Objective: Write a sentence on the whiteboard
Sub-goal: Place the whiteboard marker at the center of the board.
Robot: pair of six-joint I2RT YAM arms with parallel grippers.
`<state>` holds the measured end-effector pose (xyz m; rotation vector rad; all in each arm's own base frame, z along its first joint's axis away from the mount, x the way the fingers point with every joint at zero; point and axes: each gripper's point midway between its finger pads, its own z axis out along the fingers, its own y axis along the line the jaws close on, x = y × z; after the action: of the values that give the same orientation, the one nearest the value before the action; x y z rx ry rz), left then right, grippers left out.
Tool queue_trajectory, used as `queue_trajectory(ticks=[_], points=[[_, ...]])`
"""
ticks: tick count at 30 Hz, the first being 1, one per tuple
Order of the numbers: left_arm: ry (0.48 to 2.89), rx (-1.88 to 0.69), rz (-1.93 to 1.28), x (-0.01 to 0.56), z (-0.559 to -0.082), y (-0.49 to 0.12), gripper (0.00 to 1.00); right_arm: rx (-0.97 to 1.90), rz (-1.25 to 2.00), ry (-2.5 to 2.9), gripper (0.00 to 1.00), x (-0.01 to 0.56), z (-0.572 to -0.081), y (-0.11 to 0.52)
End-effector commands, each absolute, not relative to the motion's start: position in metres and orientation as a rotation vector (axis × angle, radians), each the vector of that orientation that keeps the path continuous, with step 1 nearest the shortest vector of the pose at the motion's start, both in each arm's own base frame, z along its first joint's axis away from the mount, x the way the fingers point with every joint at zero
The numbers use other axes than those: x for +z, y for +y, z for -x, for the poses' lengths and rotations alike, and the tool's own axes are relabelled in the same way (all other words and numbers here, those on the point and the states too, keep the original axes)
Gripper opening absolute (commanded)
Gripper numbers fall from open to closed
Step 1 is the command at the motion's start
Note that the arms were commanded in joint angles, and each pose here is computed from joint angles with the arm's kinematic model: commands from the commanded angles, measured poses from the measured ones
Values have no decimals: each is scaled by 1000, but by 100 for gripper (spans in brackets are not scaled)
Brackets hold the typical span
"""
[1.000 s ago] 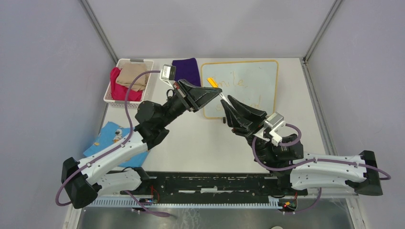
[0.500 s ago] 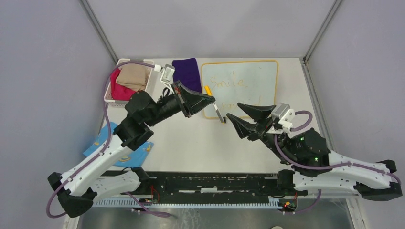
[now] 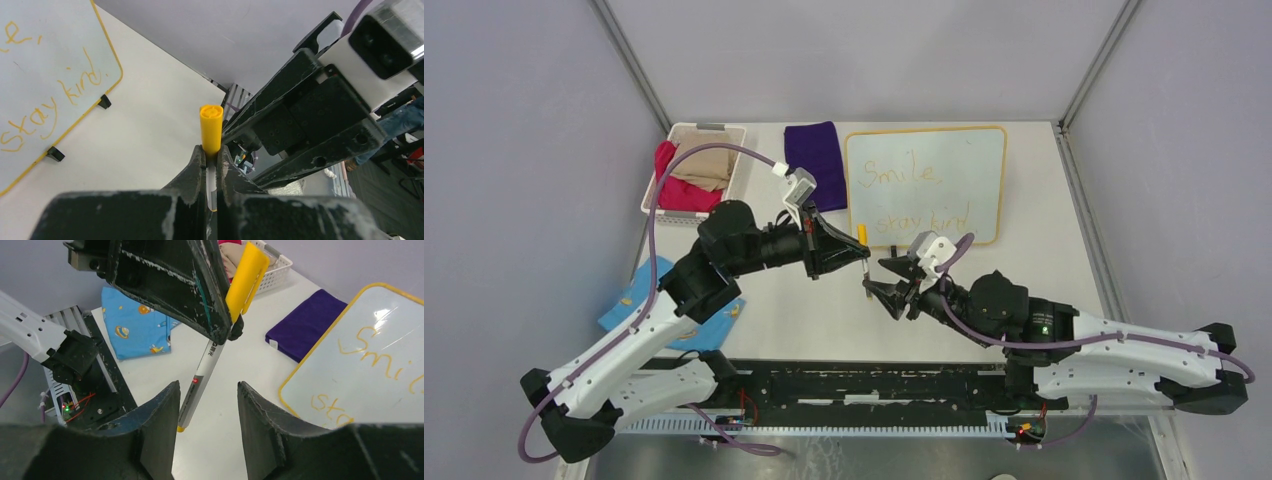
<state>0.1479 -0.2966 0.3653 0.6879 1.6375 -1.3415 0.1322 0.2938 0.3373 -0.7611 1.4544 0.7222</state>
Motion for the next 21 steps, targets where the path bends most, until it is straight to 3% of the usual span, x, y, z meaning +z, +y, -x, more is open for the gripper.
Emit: queue_trajectory(ticks=[1,12,16,17,20,21], points=[[1569,-1344,-768,371,-137,-293,2,838,678,1438,50,345,-128,301],[1591,-1388,-774,358,-131,-294,2,919,632,1468,29,331,-136,316],[1599,-1377,-767,352,-133,-294,2,917,655,1479,12,323,-138,321],[1600,-1366,-764,351,-134,-293,5,911,663,1480,7,321,-138,321],[1644,-1274,-710,342,-147,-287,41,859,686,1503,1,309,-142,318],[1666,-1214,-669,339,-157,-283,47,824,691,1516,0,304,-145,315]])
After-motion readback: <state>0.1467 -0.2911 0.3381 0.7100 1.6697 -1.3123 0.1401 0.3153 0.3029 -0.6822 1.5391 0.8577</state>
